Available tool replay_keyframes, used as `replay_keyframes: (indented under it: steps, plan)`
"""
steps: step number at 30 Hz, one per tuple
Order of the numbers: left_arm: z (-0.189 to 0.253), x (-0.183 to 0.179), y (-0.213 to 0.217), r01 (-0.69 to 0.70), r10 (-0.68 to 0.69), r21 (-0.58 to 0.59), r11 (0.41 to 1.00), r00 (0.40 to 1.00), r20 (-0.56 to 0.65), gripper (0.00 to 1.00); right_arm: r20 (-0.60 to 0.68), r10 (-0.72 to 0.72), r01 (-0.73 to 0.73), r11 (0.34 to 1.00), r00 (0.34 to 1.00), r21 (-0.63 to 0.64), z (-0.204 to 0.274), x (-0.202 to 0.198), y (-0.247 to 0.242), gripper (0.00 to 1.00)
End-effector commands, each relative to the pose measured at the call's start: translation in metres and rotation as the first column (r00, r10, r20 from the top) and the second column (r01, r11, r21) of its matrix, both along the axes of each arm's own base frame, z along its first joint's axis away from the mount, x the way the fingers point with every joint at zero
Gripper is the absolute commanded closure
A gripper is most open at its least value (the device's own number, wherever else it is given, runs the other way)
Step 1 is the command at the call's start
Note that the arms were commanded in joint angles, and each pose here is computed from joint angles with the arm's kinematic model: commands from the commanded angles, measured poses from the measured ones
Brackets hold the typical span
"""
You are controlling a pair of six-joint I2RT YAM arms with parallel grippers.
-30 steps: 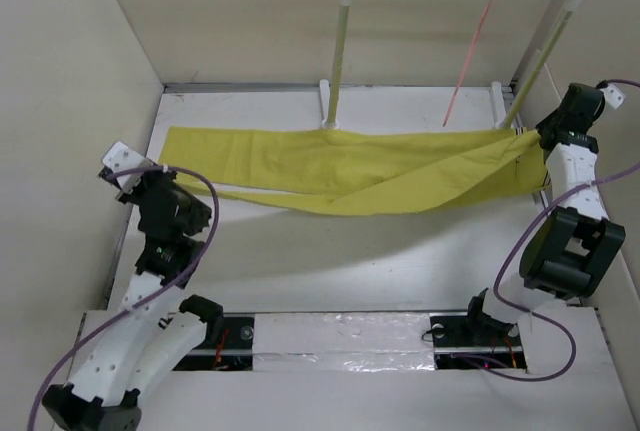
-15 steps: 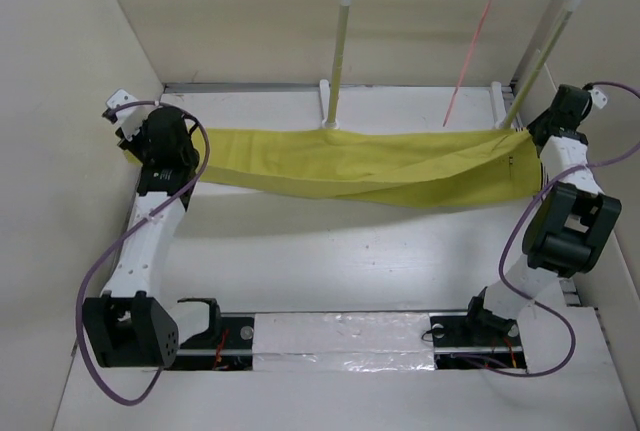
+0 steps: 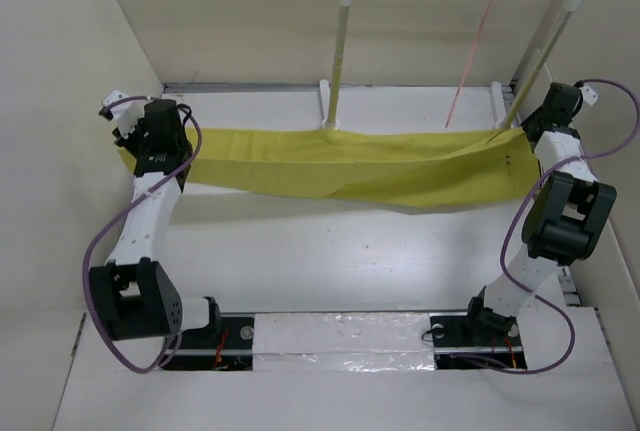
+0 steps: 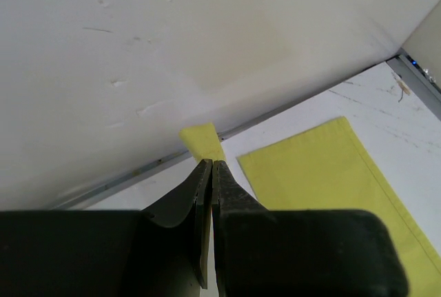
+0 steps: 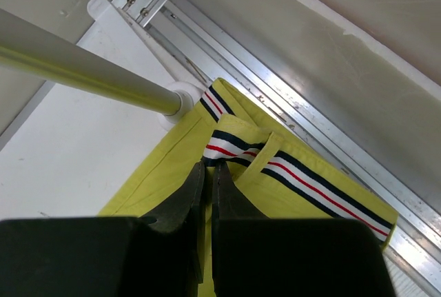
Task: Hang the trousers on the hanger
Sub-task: Fold the trousers at the center of the board.
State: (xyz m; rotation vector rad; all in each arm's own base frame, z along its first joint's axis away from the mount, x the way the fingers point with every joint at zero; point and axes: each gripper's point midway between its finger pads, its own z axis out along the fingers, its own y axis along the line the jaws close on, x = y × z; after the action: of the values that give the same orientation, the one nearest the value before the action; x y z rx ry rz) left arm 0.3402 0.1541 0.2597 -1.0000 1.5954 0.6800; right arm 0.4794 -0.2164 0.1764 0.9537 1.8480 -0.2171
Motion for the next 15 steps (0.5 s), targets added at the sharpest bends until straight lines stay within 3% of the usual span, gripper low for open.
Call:
replay_keyframes:
  steps: [1,15]
  plan:
    - [0.004,0.018,0.007,-0.038,0.038,0.003,0.999,0.999,-0.016,1.0,0.132,-0.017,0.025,0.998,0.991,-0.061,0.039,0.022,-0.017,1.0]
    - [-0.025,0.111,0.018,-0.018,0.021,0.018,1.0,0.989,-0.144,1.0,0.085,0.0,0.008,0.995,0.996,-0.097,0.025,0.049,-0.019,1.0]
